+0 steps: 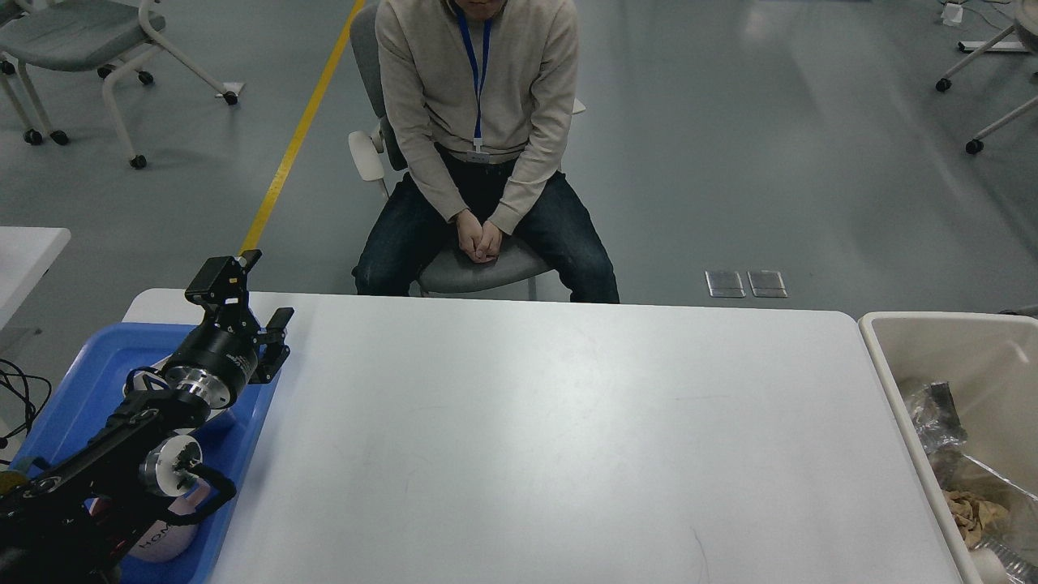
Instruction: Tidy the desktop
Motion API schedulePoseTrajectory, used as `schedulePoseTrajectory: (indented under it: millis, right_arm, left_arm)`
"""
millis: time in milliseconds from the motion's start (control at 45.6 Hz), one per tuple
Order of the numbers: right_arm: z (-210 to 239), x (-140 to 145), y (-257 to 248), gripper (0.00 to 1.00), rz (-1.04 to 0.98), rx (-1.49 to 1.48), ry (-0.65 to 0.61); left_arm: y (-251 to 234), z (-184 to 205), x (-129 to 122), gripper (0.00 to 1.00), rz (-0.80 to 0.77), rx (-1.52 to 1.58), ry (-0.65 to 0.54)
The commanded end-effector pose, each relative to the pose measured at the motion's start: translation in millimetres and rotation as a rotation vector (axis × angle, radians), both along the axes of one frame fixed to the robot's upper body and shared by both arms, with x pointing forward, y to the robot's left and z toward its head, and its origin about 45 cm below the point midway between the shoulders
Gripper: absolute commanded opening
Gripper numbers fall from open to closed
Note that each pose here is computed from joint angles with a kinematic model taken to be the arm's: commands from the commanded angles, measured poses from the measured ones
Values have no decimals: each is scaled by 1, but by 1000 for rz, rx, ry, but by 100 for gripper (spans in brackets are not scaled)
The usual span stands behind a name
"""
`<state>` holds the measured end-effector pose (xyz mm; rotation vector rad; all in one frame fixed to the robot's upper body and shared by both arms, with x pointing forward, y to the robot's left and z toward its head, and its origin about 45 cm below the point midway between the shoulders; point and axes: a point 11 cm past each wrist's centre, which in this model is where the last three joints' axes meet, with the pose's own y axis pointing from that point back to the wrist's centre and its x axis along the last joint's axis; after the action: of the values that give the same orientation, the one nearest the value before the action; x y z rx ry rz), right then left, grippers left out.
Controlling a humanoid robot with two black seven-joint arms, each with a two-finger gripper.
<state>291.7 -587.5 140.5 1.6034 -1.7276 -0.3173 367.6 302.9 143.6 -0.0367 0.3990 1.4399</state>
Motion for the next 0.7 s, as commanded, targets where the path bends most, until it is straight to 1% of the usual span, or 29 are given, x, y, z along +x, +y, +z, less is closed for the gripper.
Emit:
schedulePoseTrajectory:
  millis: [0,44,66,153,219,285,329,439,504,614,680]
  right_arm:
    - [-4,32,23,100,-10,-2,-79]
    - [4,46,28,100,-43,16,-150]
    - [16,59,30,100,-76,59,-228]
    - [55,90,34,100,-218,250,-485]
    - [78,100,30,100,-326,389,-649]
    - [84,105,32,100,-420,508,-755]
    - [87,115,42,100,-466,603,-821]
    - [76,131,78,100,-518,793,-880]
    - [66,131,88,100,-532,850,-884]
    - [64,136,106,100,-475,907,-868]
    - [67,145,132,100,-427,966,-859]
  left_arm:
    - [3,0,-1,96,1,3,1]
    - [4,-1,-1,96,2,6,5]
    - [5,-1,-1,96,3,7,7]
    - [8,-1,-2,96,10,8,10]
    - [11,-1,-2,96,23,3,10]
    - [17,-3,-5,96,42,-4,15]
    - [19,-4,-6,96,54,-11,17]
    - [26,0,-5,96,81,-21,5]
    - [32,2,-5,96,104,-29,-2]
    - [49,6,-7,96,167,-74,-18]
    - [56,10,-6,96,200,-123,-31]
